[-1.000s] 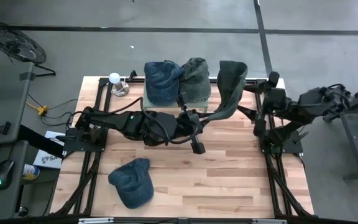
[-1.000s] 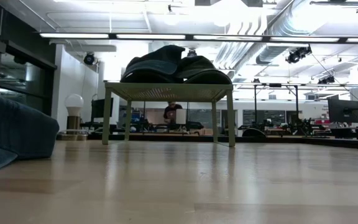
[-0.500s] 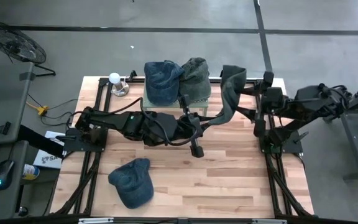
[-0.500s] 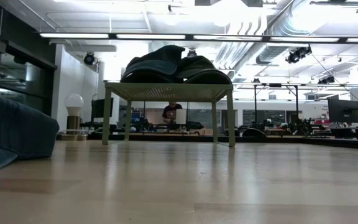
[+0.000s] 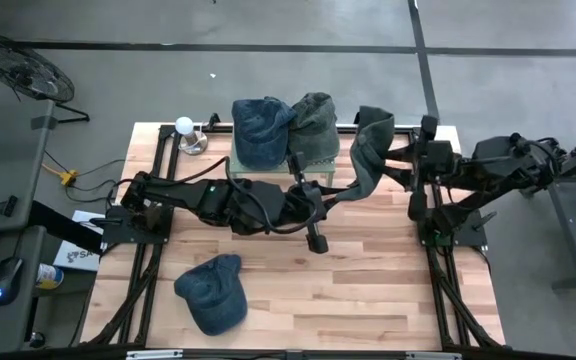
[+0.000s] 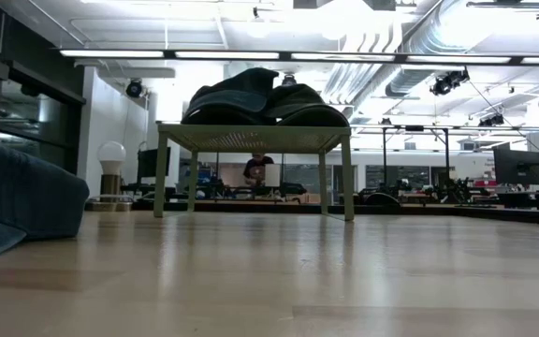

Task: Pick & Place hat
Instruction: Stack the gray cap on the stacked gray cap on the shelf

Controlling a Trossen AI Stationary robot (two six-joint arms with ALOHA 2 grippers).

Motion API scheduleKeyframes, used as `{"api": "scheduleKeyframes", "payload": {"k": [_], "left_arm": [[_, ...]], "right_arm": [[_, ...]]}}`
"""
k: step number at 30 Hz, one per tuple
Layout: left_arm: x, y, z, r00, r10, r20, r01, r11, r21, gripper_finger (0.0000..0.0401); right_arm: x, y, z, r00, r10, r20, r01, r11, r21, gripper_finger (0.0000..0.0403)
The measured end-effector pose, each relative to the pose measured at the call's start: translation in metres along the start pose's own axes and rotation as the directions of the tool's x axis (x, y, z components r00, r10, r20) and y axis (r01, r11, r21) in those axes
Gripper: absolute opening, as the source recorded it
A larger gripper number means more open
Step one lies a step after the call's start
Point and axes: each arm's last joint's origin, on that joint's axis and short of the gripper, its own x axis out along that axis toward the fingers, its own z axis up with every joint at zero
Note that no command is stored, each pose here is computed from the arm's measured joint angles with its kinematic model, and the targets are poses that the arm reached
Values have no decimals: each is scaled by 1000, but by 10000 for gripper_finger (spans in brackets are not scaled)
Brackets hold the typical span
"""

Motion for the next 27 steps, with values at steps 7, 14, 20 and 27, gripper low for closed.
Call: {"api": "scheduleKeyframes", "payload": {"k": [7, 14, 20, 27], "left_arm": [[0, 1, 5, 999, 12, 40, -11, 999, -48, 6], [0, 1, 5, 999, 13, 45, -9, 996, -91, 6], [8, -4, -3, 999, 33, 2, -33, 994, -102, 5], [26, 1, -13, 996, 86, -27, -89, 988, -124, 5]], "right_arm": [[-3, 0, 0, 998, 55, 2, -55, 998, -1, 9], [-9, -5, 1, 998, 54, 18, -54, 999, 9, 6], [-26, -17, 3, 996, 67, 59, -70, 996, 63, 31], [-42, -27, -2, 992, 119, 45, -122, 990, 77, 137]]}}
